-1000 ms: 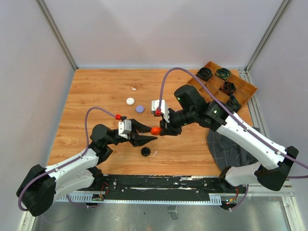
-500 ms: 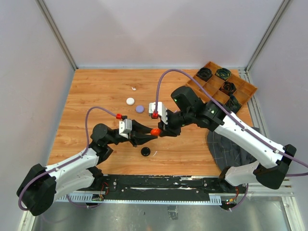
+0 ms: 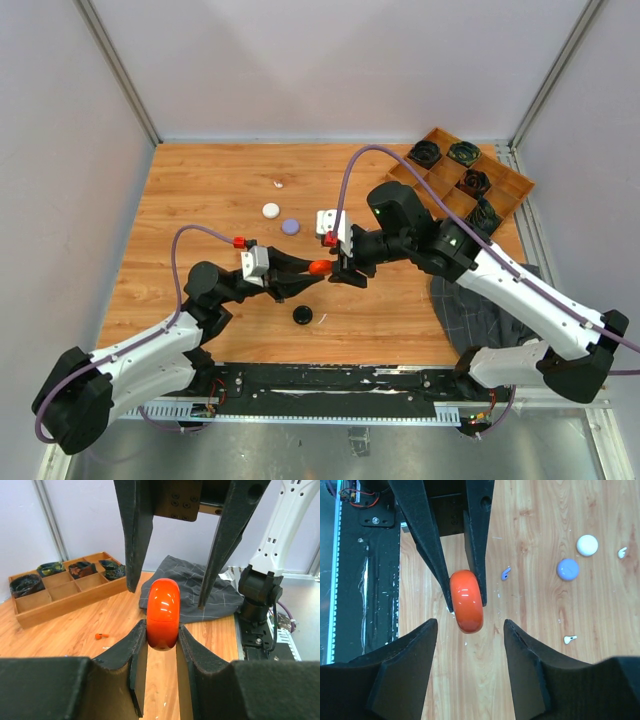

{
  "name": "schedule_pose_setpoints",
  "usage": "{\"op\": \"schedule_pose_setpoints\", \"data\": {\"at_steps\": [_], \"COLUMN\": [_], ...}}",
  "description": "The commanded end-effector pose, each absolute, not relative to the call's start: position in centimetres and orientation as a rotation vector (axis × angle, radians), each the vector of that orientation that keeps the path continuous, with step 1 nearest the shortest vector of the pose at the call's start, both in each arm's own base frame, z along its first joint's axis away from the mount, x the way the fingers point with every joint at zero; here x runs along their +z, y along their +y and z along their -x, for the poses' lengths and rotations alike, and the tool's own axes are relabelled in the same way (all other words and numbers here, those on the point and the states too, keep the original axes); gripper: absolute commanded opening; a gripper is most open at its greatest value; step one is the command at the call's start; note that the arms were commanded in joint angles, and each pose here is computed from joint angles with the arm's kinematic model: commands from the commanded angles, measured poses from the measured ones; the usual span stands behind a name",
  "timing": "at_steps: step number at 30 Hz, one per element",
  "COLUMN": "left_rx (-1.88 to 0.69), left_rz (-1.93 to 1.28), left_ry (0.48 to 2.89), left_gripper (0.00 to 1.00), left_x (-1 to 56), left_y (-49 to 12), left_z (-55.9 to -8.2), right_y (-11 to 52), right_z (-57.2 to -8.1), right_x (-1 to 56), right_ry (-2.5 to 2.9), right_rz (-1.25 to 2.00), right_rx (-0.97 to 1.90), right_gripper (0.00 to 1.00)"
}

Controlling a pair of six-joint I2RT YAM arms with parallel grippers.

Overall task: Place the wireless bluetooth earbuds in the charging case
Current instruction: Open the charging case.

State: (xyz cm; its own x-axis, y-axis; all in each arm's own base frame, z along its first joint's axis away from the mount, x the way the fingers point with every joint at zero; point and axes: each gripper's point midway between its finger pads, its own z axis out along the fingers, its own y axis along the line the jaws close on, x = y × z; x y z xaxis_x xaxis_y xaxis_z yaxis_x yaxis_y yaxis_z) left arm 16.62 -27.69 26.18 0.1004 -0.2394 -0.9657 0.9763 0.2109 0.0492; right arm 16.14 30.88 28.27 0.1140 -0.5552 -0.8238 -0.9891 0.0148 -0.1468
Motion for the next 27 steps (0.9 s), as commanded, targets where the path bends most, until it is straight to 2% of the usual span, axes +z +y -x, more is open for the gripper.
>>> {"op": "schedule_pose_setpoints", "data": {"at_steps": [1,27], "left_rx": [-1.093,-1.164], "left_rz": [-0.89,-1.011], "left_ry": [1.019,1.013], "left_gripper": [0.0,0.0], "left_x": [26.8,24.8], "left_y": [-27.3,-27.8], "left_z": [-16.4,-14.4], "right_y": [31.7,31.6], "right_z": [-16.3,-18.1], "right_x": [29.8,31.1], "right_ry": [1.438,1.465], "right_rz": [1.592,1.474], "right_rx": [0.713,0.644], "right_gripper": [0.58,0.6]}}
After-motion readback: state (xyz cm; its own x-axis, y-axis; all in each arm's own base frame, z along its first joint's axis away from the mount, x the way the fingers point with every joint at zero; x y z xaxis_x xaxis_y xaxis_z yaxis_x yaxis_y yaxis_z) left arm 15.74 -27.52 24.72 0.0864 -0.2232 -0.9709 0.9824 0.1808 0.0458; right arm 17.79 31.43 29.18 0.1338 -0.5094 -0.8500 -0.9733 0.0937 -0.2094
